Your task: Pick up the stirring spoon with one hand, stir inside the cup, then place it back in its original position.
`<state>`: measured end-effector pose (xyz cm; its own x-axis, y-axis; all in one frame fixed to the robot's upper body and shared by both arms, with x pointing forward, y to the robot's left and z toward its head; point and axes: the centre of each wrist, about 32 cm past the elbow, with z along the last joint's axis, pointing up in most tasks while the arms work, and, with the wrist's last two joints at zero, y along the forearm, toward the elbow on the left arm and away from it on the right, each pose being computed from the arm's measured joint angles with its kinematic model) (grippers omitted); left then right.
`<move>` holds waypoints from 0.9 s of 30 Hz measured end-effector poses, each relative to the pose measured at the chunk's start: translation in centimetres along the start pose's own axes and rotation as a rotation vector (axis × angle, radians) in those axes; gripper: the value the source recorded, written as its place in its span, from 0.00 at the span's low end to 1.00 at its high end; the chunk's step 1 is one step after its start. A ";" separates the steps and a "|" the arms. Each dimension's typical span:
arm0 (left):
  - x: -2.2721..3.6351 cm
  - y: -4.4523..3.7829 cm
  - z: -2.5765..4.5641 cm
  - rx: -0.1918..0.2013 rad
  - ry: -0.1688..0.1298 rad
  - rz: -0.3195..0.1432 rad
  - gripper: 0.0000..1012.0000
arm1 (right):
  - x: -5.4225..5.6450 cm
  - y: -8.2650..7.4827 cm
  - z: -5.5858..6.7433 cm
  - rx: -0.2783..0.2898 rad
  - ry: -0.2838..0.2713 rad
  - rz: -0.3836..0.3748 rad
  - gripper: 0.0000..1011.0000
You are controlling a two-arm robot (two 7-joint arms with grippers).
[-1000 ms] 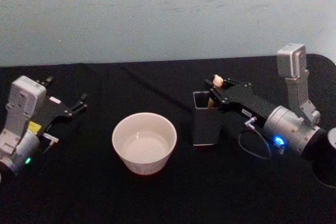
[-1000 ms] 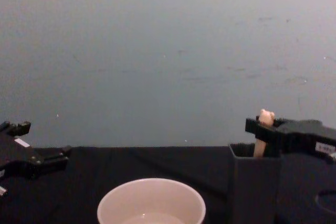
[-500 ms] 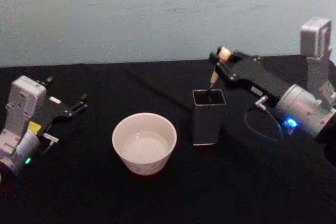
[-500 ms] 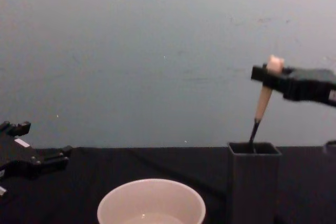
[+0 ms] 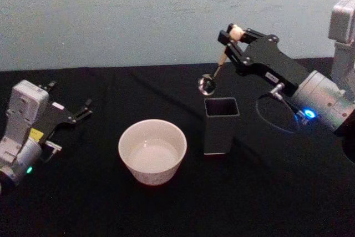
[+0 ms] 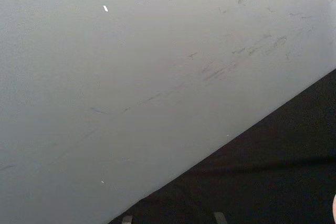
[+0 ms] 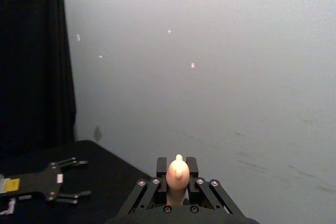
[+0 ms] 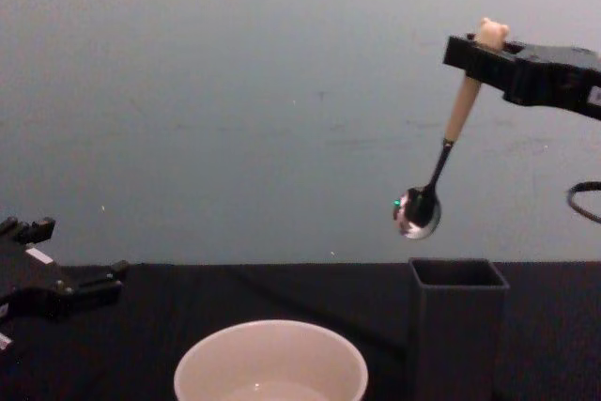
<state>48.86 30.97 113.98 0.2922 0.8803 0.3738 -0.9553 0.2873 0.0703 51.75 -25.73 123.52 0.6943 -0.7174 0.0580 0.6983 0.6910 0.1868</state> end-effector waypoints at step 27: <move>0.00 0.00 0.00 0.000 0.000 0.000 0.99 | -2.8 5.0 -4.8 -0.024 -0.080 0.331 0.21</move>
<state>48.86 30.97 113.98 0.2923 0.8803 0.3738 -0.9552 0.2874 0.0702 54.14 -19.79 119.61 0.8687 -0.4581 0.1887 0.4422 0.8886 0.1214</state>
